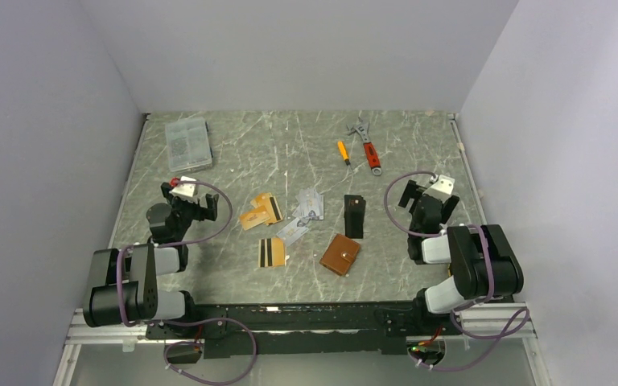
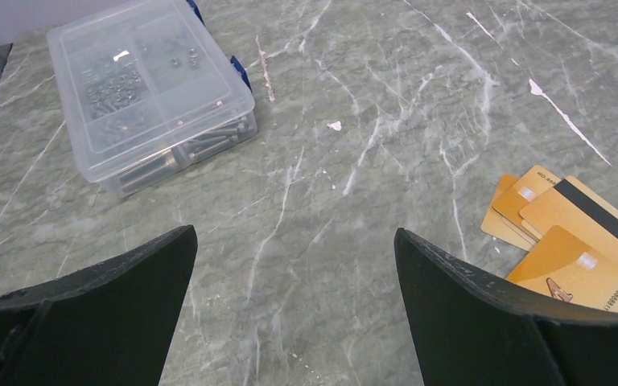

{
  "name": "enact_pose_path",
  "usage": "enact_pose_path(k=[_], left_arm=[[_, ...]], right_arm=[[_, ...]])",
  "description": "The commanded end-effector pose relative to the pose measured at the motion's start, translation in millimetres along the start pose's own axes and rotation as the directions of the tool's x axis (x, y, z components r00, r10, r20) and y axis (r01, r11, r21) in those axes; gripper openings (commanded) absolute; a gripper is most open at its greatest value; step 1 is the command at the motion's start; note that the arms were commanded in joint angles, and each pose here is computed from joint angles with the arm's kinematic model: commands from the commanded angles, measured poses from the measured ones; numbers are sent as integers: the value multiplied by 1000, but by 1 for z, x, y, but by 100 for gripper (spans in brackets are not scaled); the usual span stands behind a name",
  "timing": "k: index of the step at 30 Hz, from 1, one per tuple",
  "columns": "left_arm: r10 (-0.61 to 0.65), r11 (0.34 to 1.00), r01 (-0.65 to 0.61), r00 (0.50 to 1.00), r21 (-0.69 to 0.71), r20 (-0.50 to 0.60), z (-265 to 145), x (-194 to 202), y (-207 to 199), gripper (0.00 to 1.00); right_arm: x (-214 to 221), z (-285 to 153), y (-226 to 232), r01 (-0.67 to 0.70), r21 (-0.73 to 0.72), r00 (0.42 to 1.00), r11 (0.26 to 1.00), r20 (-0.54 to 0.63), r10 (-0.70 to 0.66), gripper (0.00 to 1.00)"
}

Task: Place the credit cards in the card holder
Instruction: Reset both arms

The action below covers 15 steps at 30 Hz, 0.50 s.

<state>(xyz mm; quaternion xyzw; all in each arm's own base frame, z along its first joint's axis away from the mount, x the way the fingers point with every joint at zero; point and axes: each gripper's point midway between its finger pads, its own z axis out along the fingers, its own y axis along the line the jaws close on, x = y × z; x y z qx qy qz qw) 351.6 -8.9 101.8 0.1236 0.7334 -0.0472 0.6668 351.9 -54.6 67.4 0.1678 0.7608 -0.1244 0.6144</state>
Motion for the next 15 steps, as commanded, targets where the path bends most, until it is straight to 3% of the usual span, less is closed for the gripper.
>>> enact_pose_path(k=[1,15], left_arm=[[34,999,-33,998,-19,58,6,-19,7,99],[42,999,-41,998,-36,39,9,-18,6,99]], right_arm=[[-29,5,9,-33,-50,995,998,95,38,100],[-30,3,9,-15,-46,994,999,110,20,100]])
